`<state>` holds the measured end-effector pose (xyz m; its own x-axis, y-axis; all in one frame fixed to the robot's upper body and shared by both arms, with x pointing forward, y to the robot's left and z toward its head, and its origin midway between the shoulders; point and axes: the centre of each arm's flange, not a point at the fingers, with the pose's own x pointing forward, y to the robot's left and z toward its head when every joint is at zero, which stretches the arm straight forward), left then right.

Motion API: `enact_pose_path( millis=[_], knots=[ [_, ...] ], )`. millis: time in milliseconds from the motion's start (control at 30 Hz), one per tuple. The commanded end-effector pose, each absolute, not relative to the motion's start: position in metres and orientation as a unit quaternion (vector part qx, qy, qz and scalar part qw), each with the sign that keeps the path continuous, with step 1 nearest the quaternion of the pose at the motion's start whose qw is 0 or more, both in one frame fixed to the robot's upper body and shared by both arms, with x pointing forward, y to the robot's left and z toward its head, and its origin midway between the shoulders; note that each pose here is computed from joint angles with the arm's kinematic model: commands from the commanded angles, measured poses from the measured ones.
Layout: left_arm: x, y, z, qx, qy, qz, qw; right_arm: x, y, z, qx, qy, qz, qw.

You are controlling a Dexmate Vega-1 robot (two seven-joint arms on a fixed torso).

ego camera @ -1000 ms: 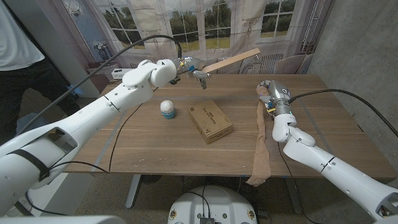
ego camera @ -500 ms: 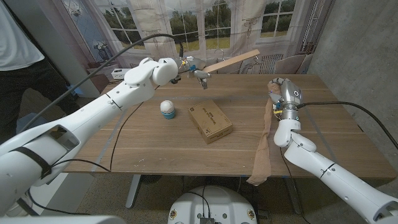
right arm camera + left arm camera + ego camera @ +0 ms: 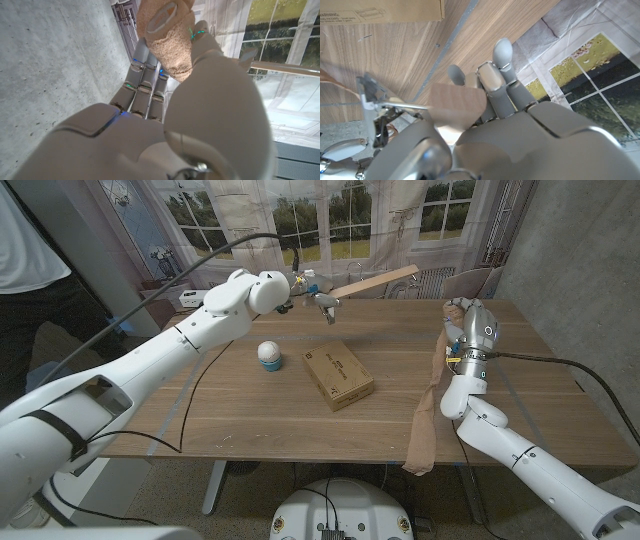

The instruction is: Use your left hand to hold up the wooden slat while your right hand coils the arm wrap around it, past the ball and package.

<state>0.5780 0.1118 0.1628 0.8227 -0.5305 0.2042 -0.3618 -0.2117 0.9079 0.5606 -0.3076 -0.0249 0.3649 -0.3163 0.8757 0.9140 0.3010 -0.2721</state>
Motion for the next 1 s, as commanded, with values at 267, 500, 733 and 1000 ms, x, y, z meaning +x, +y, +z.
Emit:
enact_pose_path(
  millis=[267, 500, 733, 1000],
  knots=[
    [0.583, 0.096, 0.170, 0.793, -0.269, -0.093, 0.538, 0.529, -0.301, -0.016, -0.362, -0.469, -0.449, 0.668],
    [0.586, 0.089, 0.172, 0.798, -0.266, -0.100, 0.531, 0.515, -0.295, -0.006, -0.346, -0.515, -0.452, 0.641],
    [0.586, 0.083, 0.173, 0.805, -0.269, -0.106, 0.519, 0.505, -0.291, 0.012, -0.342, -0.548, -0.457, 0.612],
    [0.584, 0.079, 0.176, 0.809, -0.269, -0.106, 0.511, 0.502, -0.290, 0.034, -0.335, -0.577, -0.459, 0.587]
  ],
)
